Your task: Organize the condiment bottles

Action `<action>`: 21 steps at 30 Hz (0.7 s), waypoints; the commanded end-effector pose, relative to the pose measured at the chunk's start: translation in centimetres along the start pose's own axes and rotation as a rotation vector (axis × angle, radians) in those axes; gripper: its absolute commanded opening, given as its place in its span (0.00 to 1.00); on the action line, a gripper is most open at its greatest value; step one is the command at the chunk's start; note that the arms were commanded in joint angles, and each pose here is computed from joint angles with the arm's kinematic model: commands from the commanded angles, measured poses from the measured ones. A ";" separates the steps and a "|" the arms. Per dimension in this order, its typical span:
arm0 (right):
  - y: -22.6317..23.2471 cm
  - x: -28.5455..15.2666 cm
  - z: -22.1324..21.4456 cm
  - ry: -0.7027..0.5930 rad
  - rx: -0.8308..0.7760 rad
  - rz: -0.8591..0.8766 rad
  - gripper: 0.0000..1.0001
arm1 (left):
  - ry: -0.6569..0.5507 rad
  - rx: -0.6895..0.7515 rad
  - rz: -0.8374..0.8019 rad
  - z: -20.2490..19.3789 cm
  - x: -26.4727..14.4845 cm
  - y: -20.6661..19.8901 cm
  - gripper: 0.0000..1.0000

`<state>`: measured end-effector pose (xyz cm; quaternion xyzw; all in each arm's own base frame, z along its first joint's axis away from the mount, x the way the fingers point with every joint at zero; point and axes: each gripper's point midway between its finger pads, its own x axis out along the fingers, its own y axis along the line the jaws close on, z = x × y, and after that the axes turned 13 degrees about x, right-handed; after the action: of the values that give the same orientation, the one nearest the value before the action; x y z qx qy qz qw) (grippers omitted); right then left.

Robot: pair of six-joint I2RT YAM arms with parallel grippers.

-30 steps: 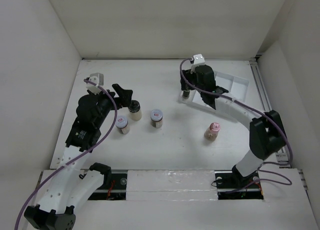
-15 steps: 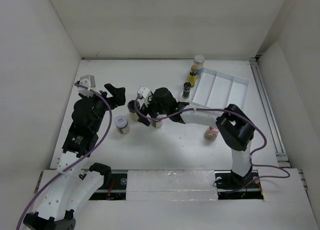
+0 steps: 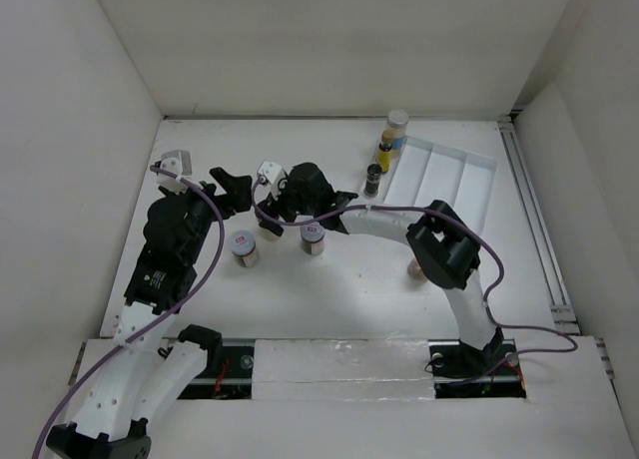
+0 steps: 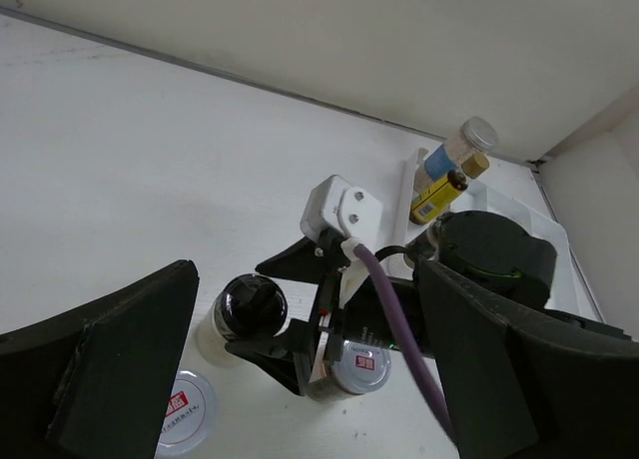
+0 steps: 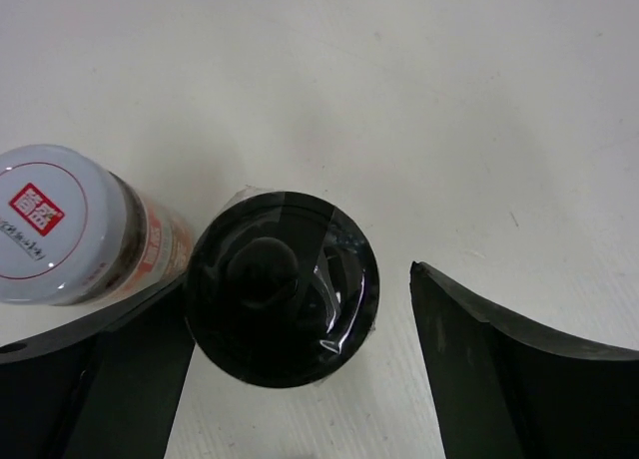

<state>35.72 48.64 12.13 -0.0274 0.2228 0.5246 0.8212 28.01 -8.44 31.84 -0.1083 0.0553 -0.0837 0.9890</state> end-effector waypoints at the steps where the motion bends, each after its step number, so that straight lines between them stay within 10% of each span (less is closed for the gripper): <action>1: 0.4 1.0 1.2 -0.034 -0.002 0.026 0.87 | -0.038 -0.001 -0.023 0.9 -0.1 -0.4 0.89; 9: 1.6 -1.1 6.0 -0.178 -0.002 0.039 0.49 | -0.035 -0.001 -0.032 0.9 -0.1 -0.5 0.89; 21: -6.0 -23.1 22.3 -0.685 -0.026 -0.223 0.47 | -0.034 0.008 -0.031 0.9 0.0 -0.5 0.89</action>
<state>38.30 39.41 29.63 0.0710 0.0695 0.4784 0.8725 27.97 -8.89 31.77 -0.1079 0.0579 -0.0958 0.9878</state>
